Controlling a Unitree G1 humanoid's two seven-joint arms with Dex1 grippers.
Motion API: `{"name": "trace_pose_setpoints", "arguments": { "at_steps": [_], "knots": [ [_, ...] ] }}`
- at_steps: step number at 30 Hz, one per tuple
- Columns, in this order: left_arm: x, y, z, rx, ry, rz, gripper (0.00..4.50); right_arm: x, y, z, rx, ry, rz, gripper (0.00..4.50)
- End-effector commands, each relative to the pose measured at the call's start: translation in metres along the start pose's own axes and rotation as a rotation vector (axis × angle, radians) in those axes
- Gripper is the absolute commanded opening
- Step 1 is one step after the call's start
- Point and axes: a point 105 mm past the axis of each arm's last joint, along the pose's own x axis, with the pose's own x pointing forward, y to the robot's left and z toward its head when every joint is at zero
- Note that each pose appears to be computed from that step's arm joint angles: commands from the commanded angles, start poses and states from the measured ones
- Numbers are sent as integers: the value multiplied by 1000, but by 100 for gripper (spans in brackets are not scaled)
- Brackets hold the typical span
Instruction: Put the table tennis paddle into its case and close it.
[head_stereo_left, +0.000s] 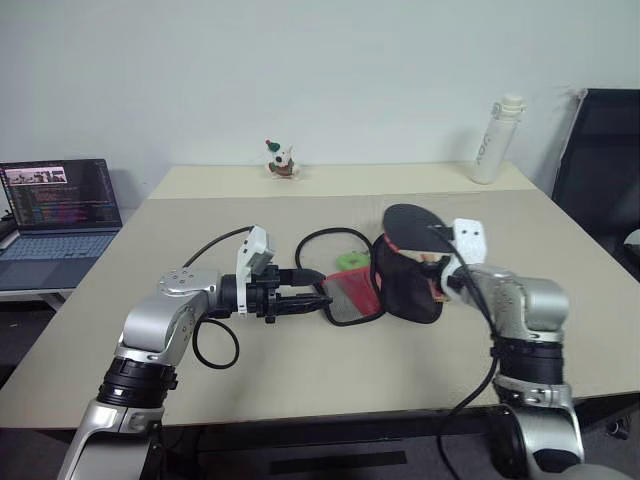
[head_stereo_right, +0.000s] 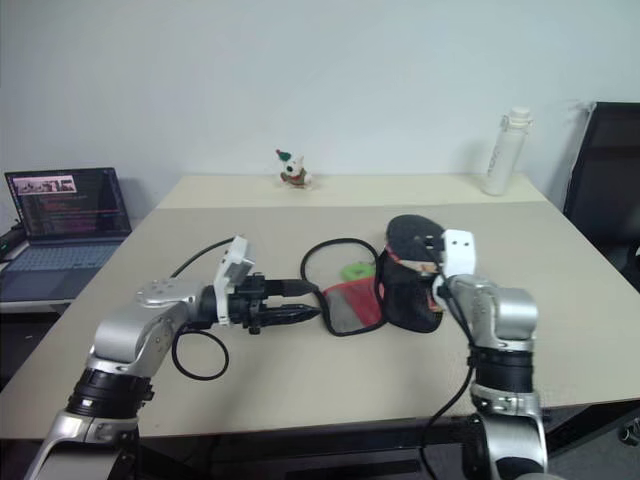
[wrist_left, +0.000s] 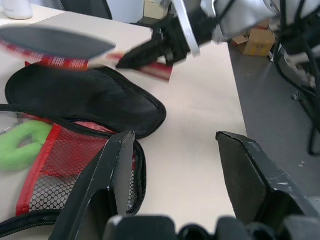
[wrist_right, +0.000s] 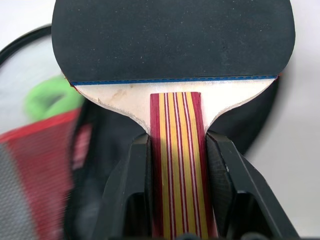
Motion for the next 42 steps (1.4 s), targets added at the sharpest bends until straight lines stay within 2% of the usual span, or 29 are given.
{"name": "trace_pose_setpoints", "arguments": {
  "at_steps": [1, 9, 20, 22, 25, 30, 34, 39, 42],
  "knots": [
    [-1, -4, 13, 47, -32, -10, 284, -1, 2, 17, -8, -93, -23, 110],
    [-1, -5, 12, 44, -31, -5, 284, 21, -5, 2, -3, -71, -85, 110],
    [-2, -4, 9, 37, -29, 6, 284, 28, 4, -8, 25, -43, -87, 110],
    [-2, -2, 8, 36, -28, 14, 284, 28, 6, -9, 29, -45, -86, 182],
    [-4, 1, 6, 29, -24, 40, 284, 25, 9, -8, 22, -53, -81, 262],
    [-8, 12, 1, 17, -23, 115, 284, 6, 17, -4, -63, -96, -47, 445],
    [-15, 31, -7, 33, -1, 243, 284, -18, 33, 6, -142, -153, 78, 445],
    [-26, 66, -32, 5, 72, 443, 284, -65, 55, 19, -272, -196, 382, 445],
    [-28, 79, -43, -17, 98, 502, 221, -86, 54, 21, -326, -172, 494, 450]
  ]
}}
